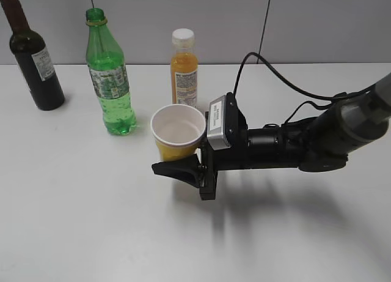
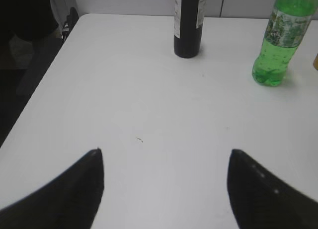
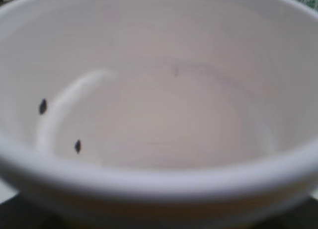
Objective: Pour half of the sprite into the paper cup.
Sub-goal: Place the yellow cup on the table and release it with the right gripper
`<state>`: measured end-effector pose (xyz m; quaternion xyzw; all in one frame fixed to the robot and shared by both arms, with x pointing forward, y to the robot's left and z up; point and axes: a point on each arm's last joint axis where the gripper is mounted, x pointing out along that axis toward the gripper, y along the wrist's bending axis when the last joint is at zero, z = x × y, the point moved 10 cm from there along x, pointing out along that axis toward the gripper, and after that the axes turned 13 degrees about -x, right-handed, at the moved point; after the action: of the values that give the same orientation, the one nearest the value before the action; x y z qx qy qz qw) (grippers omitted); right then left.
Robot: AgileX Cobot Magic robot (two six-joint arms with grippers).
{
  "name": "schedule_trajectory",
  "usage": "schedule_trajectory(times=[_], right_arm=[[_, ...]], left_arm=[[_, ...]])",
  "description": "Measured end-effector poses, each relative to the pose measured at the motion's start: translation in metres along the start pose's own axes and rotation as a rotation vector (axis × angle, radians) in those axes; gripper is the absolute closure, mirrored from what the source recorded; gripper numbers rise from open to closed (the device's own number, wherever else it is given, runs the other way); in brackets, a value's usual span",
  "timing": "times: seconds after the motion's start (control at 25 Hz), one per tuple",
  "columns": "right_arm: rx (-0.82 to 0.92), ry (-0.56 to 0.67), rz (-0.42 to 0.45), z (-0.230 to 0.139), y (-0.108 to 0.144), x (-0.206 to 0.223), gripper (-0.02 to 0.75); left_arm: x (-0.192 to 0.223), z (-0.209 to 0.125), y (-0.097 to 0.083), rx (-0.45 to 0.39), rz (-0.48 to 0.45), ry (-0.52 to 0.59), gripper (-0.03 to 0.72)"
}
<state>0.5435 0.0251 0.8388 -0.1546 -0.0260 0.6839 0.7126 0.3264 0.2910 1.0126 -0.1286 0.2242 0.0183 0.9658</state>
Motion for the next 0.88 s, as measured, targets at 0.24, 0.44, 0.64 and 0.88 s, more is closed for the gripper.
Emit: schedule_trajectory(times=[0.24, 0.44, 0.64, 0.88], right_arm=[[-0.007, 0.052, 0.055, -0.027, -0.001, 0.010, 0.295], [0.020, 0.099, 0.029, -0.044, -0.019, 0.019, 0.296], [0.106, 0.164, -0.001, -0.063, -0.029, 0.023, 0.296], [0.106, 0.176, 0.030, -0.068, -0.023, 0.023, 0.296]], left_arm=[[0.000, 0.000, 0.000, 0.000, 0.000, 0.000, 0.099], [0.000, 0.000, 0.000, 0.000, 0.000, 0.000, 0.099], [0.000, 0.000, 0.000, 0.000, 0.000, 0.000, 0.099], [0.000, 0.000, 0.000, 0.000, 0.000, 0.000, 0.099]])
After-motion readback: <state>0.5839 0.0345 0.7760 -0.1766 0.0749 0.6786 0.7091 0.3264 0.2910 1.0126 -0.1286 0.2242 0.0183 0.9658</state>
